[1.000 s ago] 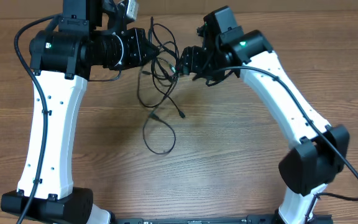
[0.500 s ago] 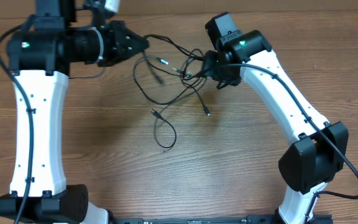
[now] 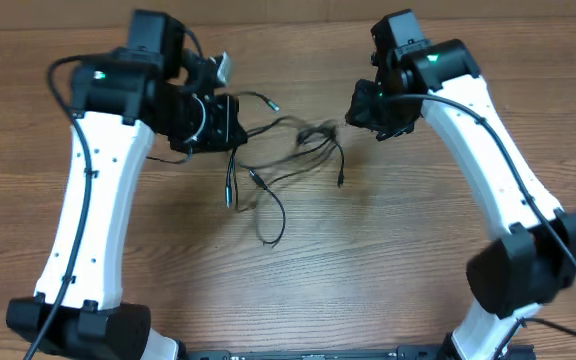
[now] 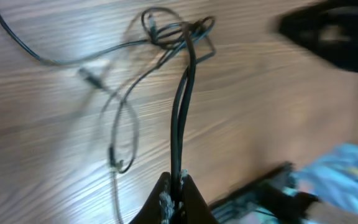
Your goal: Untangle cables
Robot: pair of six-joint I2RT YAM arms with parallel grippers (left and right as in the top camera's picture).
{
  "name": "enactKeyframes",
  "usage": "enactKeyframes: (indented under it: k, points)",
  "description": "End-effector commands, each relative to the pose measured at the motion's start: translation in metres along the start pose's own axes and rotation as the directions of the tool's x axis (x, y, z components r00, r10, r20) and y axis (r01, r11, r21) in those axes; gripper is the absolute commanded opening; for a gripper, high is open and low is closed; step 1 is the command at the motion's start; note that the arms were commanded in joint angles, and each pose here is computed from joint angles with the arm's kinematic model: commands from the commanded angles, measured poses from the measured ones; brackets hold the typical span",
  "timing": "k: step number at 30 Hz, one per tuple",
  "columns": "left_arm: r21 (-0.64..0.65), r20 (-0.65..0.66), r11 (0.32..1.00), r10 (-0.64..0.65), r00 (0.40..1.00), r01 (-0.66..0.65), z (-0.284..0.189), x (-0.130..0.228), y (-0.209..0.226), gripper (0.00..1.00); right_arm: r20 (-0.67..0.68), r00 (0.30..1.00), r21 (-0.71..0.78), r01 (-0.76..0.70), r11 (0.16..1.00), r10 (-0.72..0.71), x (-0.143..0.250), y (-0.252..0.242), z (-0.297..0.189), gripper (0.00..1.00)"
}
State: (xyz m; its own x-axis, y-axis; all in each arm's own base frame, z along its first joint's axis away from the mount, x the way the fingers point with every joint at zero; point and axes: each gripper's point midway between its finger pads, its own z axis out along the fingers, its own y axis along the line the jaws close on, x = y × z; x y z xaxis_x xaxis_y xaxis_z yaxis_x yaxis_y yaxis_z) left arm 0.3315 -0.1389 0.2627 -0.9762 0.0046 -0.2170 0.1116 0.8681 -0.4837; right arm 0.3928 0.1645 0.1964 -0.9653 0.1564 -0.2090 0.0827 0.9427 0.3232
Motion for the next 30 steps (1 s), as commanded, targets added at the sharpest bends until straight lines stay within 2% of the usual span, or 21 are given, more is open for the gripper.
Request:
enactKeyframes:
  k: [1,6,8,9,10,12,14,17,19,22,24,27,30]
  points:
    - [-0.194,-0.031,0.979,-0.069,0.997,0.061,0.02,0.002,0.047,0.04,0.028,0.998,-0.106,0.063,0.992,-0.06,0.011,0.018,-0.036,0.43]
    - [-0.229,-0.084,0.971,-0.085,0.993,0.064,0.035,0.004,0.059,0.04,0.013,0.999,-0.101,0.034,0.994,-0.033,0.011,0.017,-0.032,0.51]
    - [-0.331,-0.07,0.942,-0.089,0.994,0.061,0.033,0.002,0.078,0.14,0.015,1.0,-0.102,0.024,0.995,-0.023,0.01,0.017,-0.032,0.53]
    - [-0.472,0.009,0.87,-0.158,0.987,0.144,0.021,-0.004,0.106,0.24,0.019,1.0,-0.101,0.019,0.995,-0.017,0.008,0.015,-0.033,0.53]
    - [-0.518,0.067,0.83,-0.202,0.977,0.207,0.014,-0.008,0.119,0.26,0.024,1.0,-0.101,0.013,0.995,-0.011,0.006,0.013,-0.033,0.53]
    - [-0.53,0.131,0.804,-0.238,0.962,0.271,0.006,-0.017,0.135,0.27,0.033,0.999,-0.092,-0.017,0.996,0.02,0.0,0.001,-0.036,0.53]
    - [-0.518,0.168,0.802,-0.245,0.955,0.297,0.001,-0.025,0.143,0.32,0.035,0.998,-0.083,-0.048,0.995,0.051,-0.005,-0.011,-0.038,0.53]
    - [-0.384,0.127,0.914,-0.085,0.988,0.128,0.015,-0.044,0.116,0.37,0.041,0.995,-0.067,-0.091,0.994,0.093,-0.011,-0.031,-0.042,0.53]
    - [-0.281,0.116,0.96,0.042,0.992,-0.008,0.027,-0.054,0.084,0.39,0.046,0.993,-0.062,-0.11,0.992,0.113,-0.015,-0.039,-0.044,0.53]
    - [-0.21,0.115,0.965,0.183,0.976,-0.156,0.052,-0.064,0.041,0.46,0.048,0.99,-0.057,-0.129,0.99,0.132,-0.017,-0.046,-0.046,0.53]
    - [-0.19,0.073,0.95,0.264,0.962,-0.247,0.085,-0.063,0.019,0.45,0.048,0.992,-0.055,-0.114,0.992,0.117,-0.016,-0.047,-0.046,0.54]
    - [-0.21,-0.007,0.937,0.284,0.959,-0.279,0.137,-0.06,0.019,0.4,0.04,0.993,-0.051,-0.111,0.992,0.113,-0.014,-0.047,-0.046,0.54]
    - [-0.26,-0.038,0.94,0.218,0.975,-0.22,0.175,-0.065,0.04,0.38,0.034,0.993,-0.048,-0.113,0.992,0.115,-0.013,-0.048,-0.046,0.54]
